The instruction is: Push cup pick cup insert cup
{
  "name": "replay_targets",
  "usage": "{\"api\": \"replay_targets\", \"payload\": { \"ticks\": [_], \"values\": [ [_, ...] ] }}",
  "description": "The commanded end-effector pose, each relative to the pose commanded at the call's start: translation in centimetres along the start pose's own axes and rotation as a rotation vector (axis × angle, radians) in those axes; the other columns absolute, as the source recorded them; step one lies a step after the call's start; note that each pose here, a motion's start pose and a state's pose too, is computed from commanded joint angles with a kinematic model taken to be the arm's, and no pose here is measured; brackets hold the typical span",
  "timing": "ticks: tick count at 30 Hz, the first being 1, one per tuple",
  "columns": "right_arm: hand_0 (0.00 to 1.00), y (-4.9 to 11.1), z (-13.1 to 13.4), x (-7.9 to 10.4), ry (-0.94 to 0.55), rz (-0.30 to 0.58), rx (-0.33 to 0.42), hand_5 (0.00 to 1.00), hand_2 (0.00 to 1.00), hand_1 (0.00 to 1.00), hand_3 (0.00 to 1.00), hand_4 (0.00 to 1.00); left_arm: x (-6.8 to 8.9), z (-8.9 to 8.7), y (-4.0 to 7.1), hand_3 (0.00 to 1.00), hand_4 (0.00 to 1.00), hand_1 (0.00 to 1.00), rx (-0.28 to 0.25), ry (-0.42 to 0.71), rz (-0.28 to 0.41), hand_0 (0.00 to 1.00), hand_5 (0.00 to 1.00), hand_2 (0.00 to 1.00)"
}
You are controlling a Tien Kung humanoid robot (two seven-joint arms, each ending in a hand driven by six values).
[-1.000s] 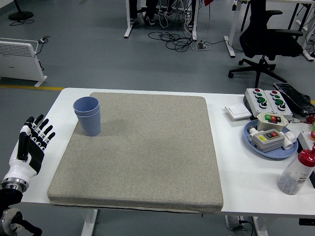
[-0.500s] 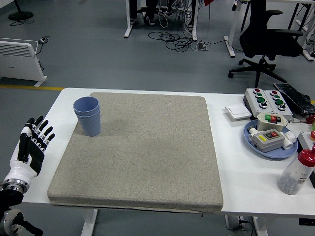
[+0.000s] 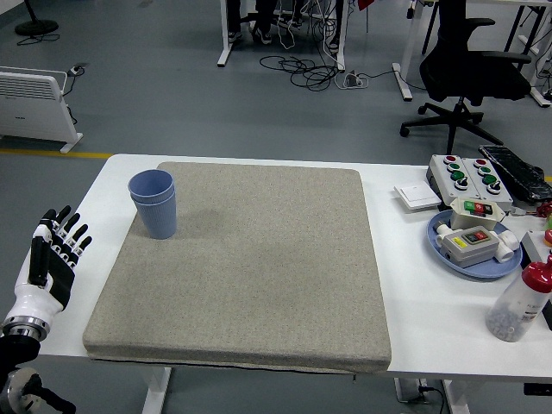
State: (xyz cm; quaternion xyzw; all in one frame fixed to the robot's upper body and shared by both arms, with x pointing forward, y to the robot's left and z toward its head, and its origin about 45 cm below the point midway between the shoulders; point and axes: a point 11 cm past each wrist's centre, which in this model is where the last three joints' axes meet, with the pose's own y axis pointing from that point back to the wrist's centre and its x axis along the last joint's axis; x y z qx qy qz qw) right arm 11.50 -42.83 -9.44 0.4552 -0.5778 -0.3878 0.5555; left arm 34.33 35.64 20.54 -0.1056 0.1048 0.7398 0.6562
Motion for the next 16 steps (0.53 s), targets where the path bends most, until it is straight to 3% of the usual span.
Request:
{"api": "replay_targets", "payload": {
  "ticks": [16],
  "values": [
    [0.723,0.04,-0.22,-0.02,0.009,0.000,-0.001,0.542,0.666,0.659,0.580,0.098,0.15,0.20,-0.12,0.982,0.619,0.970,-0.006,0.001,0.010,0.950,0.998,0.998]
  ]
}}
